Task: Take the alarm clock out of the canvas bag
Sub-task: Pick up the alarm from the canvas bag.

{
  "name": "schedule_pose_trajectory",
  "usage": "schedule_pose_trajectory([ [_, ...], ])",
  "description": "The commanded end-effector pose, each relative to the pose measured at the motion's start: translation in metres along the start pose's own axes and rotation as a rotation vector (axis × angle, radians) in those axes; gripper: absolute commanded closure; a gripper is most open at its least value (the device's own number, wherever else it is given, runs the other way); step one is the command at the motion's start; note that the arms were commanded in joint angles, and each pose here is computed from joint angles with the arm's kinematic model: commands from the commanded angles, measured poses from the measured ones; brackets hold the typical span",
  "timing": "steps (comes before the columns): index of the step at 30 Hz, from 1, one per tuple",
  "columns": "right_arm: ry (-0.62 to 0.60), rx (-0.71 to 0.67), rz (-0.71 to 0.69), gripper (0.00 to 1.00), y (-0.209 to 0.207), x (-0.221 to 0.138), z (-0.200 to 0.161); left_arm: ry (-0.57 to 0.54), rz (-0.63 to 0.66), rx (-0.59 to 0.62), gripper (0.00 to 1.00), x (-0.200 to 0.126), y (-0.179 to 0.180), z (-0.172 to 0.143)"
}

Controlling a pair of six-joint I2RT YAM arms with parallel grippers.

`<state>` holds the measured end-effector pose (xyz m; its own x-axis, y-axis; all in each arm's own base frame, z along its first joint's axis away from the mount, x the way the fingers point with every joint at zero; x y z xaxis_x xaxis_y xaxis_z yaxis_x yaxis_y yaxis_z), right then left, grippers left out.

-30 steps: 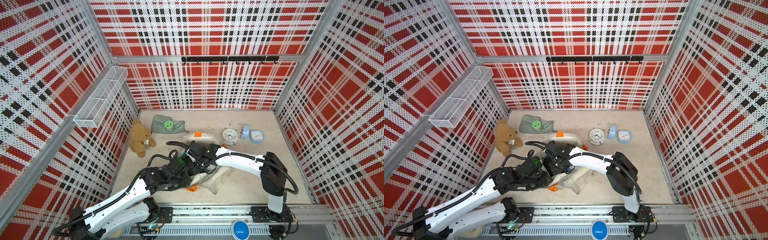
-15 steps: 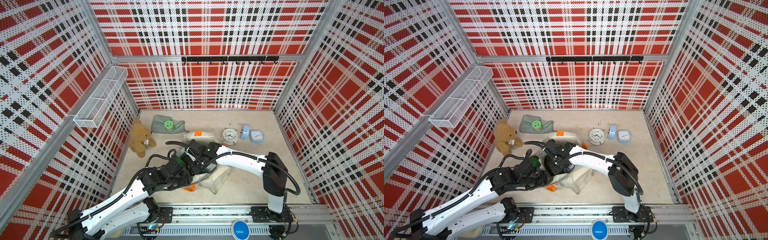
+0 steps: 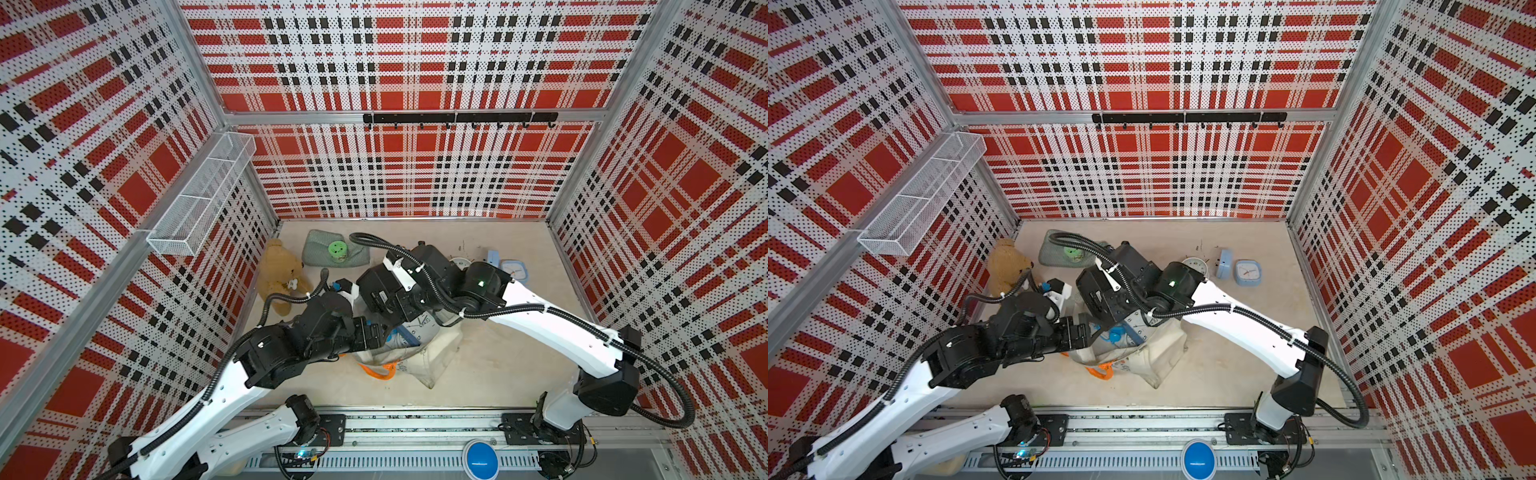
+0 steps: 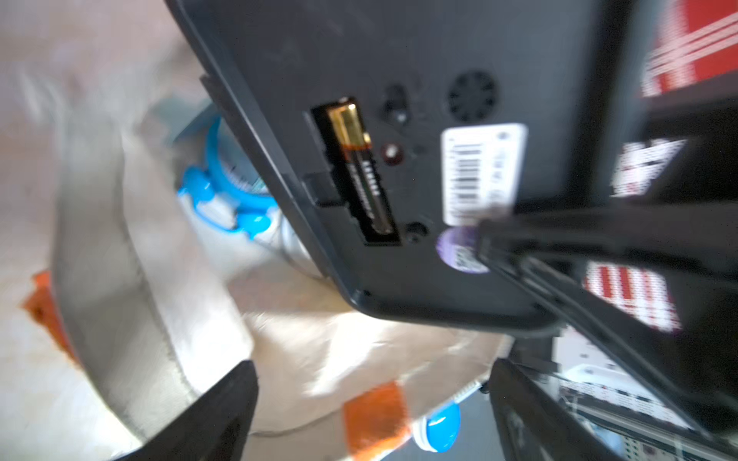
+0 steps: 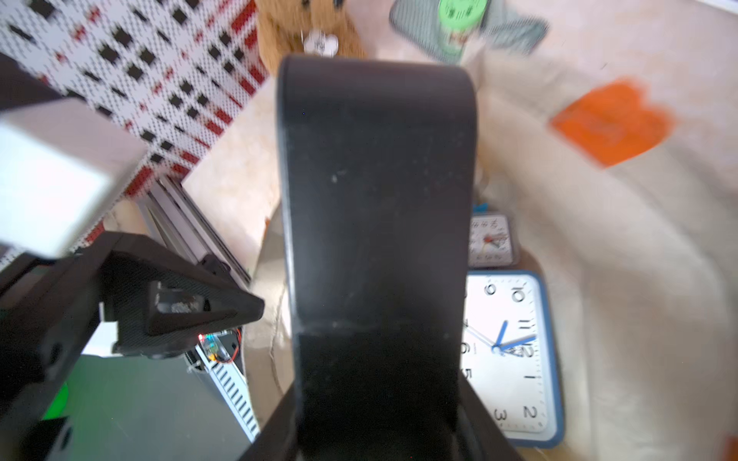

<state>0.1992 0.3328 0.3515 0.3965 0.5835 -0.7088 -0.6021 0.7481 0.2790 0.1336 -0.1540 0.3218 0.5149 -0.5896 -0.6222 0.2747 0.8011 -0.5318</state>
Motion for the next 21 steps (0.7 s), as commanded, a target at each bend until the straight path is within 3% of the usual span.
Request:
schedule_pose_trajectory([
  [1,-0.168,-0.013,-0.018,0.64,-0.008,-0.057,0.029,-0.097,-0.067,0.125,0.04,-0.028,-0.020,0.024],
  [6,-0.279,-0.016,-0.180,0.64,-0.039,-0.120,0.035,-0.137,-0.153,0.248,0.01,-0.046,-0.049,0.047],
  [10,-0.272,0.066,-0.392,0.64,-0.089,-0.157,0.015,-0.147,-0.172,0.360,0.01,-0.040,-0.070,0.065],
  [15,-0.133,0.182,-0.666,0.63,-0.159,-0.173,-0.040,-0.229,-0.200,0.491,0.01,-0.024,-0.099,0.092],
  [21,0.116,0.315,-0.856,0.63,-0.228,-0.149,-0.115,-0.204,-0.231,0.583,0.01,0.019,-0.126,0.091],
])
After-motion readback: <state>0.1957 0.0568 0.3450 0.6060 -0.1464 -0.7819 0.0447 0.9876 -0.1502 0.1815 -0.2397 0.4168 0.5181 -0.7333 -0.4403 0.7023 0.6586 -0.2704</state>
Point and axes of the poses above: each gripper's point midway between its finger pads, its own x axis out along the fingers, its own y axis along the line the jaws close on, z = x × y, the point moved 6 cm from there along -x, back along the fingers, and after that the axes turned 5 degrees about x, right-handed, at the moved point
